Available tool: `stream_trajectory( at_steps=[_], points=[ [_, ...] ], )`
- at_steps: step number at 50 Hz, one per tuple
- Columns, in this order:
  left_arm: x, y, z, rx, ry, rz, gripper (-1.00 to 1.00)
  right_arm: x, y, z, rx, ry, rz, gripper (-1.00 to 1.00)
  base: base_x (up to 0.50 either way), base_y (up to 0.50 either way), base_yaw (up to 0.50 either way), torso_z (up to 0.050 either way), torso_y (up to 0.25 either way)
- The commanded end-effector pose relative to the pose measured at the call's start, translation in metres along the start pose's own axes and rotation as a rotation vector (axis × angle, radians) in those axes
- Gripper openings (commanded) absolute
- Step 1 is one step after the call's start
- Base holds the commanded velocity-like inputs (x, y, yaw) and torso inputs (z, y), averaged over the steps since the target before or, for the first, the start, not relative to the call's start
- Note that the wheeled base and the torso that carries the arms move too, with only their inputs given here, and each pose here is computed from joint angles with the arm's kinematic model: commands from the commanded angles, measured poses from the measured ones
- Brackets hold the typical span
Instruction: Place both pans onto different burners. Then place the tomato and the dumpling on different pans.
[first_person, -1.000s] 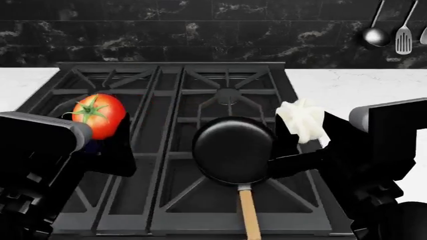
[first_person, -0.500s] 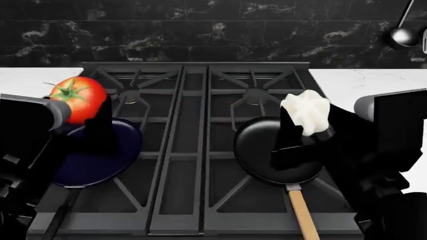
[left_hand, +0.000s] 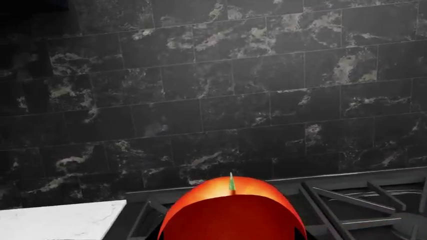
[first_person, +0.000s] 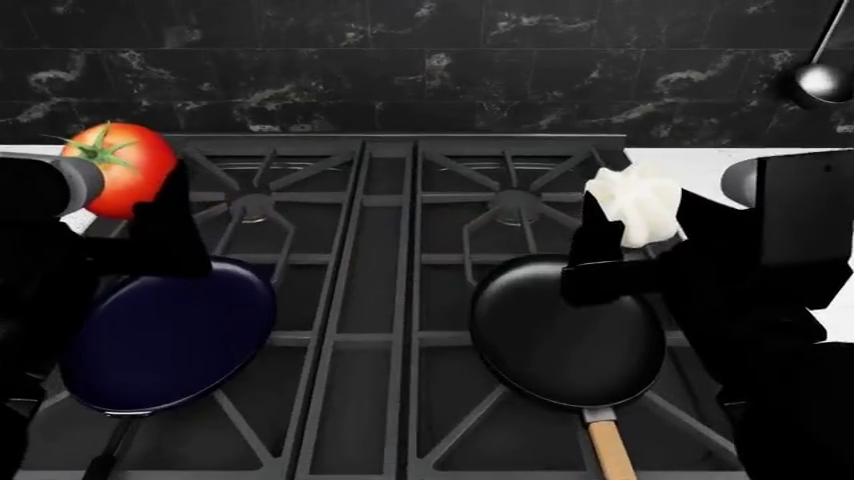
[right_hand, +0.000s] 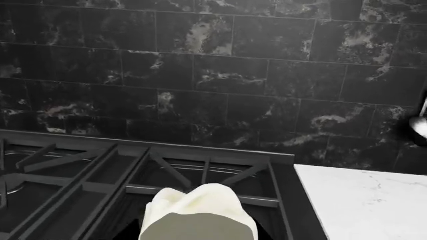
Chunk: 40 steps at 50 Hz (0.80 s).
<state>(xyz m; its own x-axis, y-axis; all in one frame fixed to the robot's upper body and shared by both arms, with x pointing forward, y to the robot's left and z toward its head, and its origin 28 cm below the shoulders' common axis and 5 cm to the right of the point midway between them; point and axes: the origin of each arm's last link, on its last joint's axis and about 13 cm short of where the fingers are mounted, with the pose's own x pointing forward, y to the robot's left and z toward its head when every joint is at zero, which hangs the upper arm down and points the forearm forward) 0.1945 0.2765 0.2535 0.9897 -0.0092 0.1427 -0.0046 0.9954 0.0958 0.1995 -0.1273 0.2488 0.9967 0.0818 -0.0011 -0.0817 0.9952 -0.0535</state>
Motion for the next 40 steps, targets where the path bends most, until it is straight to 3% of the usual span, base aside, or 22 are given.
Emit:
stream_trajectory(
  at_steps=[1, 40],
  points=[
    [0.001, 0.003, 0.001, -0.018, -0.006, 0.021, -1.0, 0.015, -0.005, -0.015, 0.01, 0.038, -0.017, -1.0, 0.0, 0.0, 0.0, 0.0, 0.0],
    [0.001, 0.003, -0.009, -0.039, 0.034, 0.022, -1.0, 0.001, 0.012, -0.07, 0.078, 0.155, 0.051, -1.0, 0.0, 0.0, 0.0, 0.0, 0.0]
  ],
)
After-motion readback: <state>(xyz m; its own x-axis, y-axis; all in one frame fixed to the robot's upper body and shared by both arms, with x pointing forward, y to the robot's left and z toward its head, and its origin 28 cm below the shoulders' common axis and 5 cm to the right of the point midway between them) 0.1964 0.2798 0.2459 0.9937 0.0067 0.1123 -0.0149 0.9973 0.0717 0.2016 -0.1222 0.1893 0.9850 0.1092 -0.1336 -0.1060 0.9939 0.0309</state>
